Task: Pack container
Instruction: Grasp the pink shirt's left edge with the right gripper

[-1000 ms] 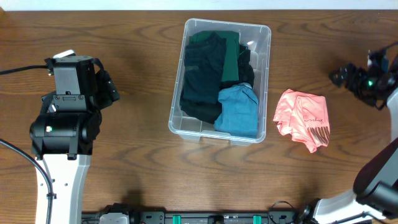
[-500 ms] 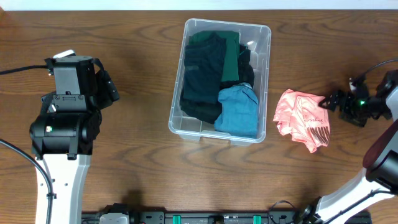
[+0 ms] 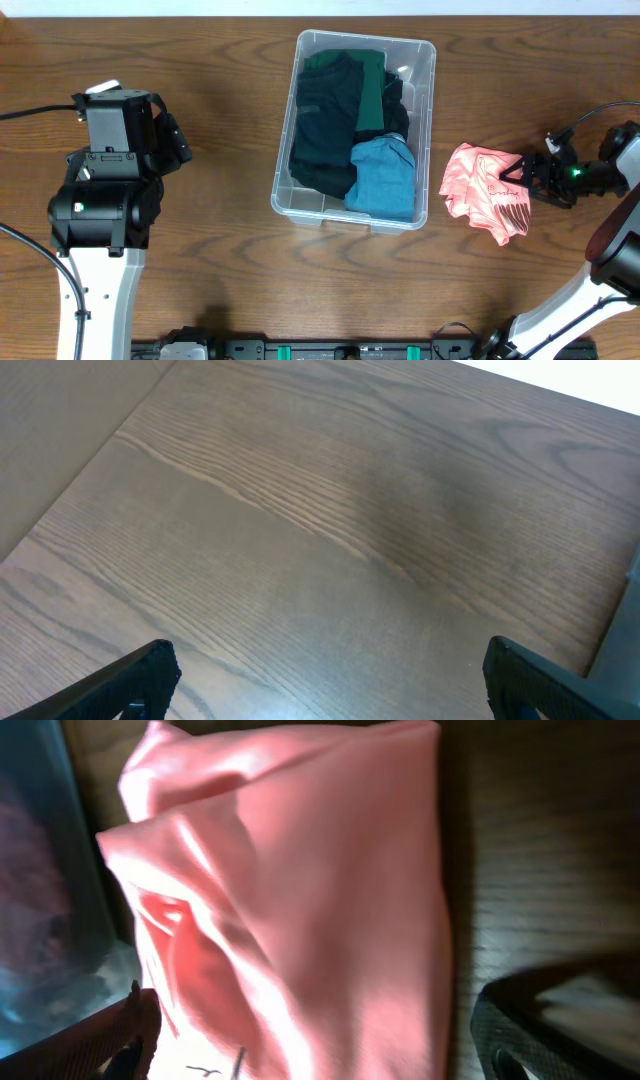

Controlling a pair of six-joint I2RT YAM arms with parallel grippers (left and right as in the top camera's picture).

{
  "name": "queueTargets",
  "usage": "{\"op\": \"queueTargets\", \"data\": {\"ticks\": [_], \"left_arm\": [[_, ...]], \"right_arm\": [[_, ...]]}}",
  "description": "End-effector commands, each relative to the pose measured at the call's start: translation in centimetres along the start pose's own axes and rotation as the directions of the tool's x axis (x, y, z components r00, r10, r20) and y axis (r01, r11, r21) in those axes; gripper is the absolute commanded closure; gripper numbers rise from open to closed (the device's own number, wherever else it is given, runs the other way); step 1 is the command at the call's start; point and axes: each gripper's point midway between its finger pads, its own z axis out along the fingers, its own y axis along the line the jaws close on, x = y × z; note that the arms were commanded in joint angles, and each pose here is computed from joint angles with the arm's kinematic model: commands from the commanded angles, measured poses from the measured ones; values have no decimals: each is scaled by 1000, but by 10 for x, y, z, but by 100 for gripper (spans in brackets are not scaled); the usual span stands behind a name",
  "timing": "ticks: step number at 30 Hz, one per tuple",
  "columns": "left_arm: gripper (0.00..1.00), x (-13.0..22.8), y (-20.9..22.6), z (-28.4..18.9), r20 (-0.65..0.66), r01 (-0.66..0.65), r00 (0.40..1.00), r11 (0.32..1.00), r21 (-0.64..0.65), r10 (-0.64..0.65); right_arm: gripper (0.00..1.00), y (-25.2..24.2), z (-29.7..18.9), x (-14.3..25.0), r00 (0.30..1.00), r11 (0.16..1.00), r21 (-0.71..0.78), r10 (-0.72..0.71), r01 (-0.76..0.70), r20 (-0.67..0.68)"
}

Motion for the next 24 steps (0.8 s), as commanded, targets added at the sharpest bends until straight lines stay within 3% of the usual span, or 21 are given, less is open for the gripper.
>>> {"op": "queueTargets", "data": {"ticks": [1,15,19,24], "left_arm": [[2,1,3,1,-2,5,1000,1000,-17,-5],[2,1,3,1,-2,5,1000,1000,-17,-5],[2,1,3,1,-2,5,1000,1000,-17,-5],[2,1,3,1,-2,5,1000,1000,-17,-5]], "right_arm": [[3,-5,22,9,998,1000,-20,-10,9,-64],[7,14,44,16,990,997,-58,-66,59,-126],[11,8,49,20,982,996,12,-83,86,-168],[7,-10,46,25,977,990,105,-69,92,-203]]}}
